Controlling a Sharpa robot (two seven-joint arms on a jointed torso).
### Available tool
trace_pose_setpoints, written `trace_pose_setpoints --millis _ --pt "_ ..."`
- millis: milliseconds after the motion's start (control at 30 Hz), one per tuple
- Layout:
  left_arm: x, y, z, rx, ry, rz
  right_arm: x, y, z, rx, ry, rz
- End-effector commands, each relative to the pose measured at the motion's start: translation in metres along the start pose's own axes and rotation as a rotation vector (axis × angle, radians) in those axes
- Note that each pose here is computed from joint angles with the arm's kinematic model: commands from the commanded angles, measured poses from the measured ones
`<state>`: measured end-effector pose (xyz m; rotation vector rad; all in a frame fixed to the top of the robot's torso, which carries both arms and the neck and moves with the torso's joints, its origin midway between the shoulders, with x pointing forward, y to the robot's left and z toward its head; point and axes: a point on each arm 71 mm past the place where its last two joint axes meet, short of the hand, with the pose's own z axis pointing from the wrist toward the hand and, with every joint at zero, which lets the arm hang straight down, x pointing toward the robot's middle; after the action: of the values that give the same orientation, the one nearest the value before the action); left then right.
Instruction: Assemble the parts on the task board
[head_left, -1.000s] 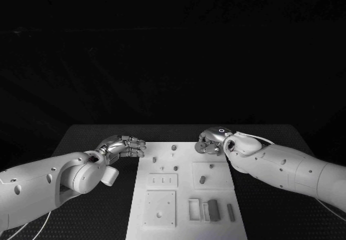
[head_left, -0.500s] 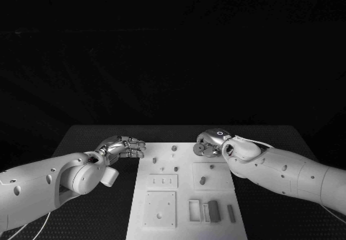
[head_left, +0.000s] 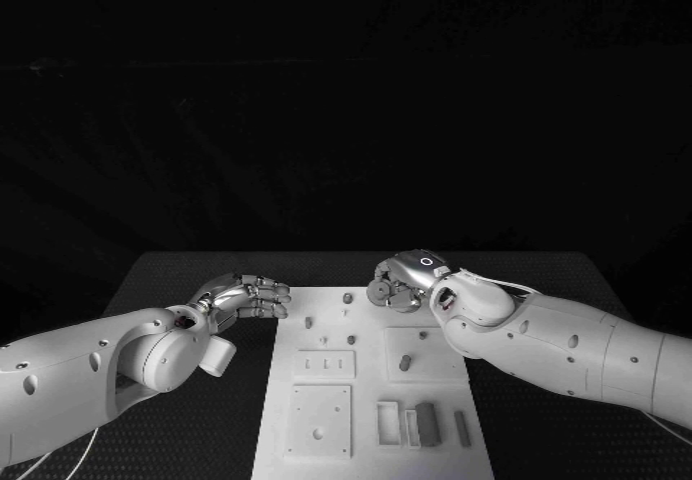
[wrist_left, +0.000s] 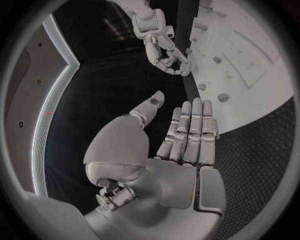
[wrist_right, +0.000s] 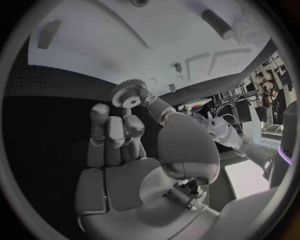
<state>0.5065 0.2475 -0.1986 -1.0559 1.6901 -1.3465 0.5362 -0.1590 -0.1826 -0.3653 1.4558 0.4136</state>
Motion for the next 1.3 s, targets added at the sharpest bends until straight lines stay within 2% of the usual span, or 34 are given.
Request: trace_pose_setpoints --millis 33,233,500,1000,1300 --pt "0.0014 -0.0018 -0.0004 0.011 0.01 0.002 -0.002 0.014 0.002 -0.025 -0.019 -0.013" --pt "0.0007 -0.0018 -0.001 0.01 0.006 0.003 -0.002 0.036 0.009 -0.066 -0.011 -0.002" --pt "0.0039 -0.0023 0.0007 0.012 0.014 0.002 0.011 0.063 0.022 -0.105 0.025 -0.015" --pt "0.0062 -0.0027 0.0024 0.013 0.019 0.003 0.025 0.071 0.032 -0.101 0.054 -0.023" --pt "0.0058 -0.0026 0.0025 0.013 0.018 0.004 0.031 0.067 0.034 -0.081 0.085 -0.03"
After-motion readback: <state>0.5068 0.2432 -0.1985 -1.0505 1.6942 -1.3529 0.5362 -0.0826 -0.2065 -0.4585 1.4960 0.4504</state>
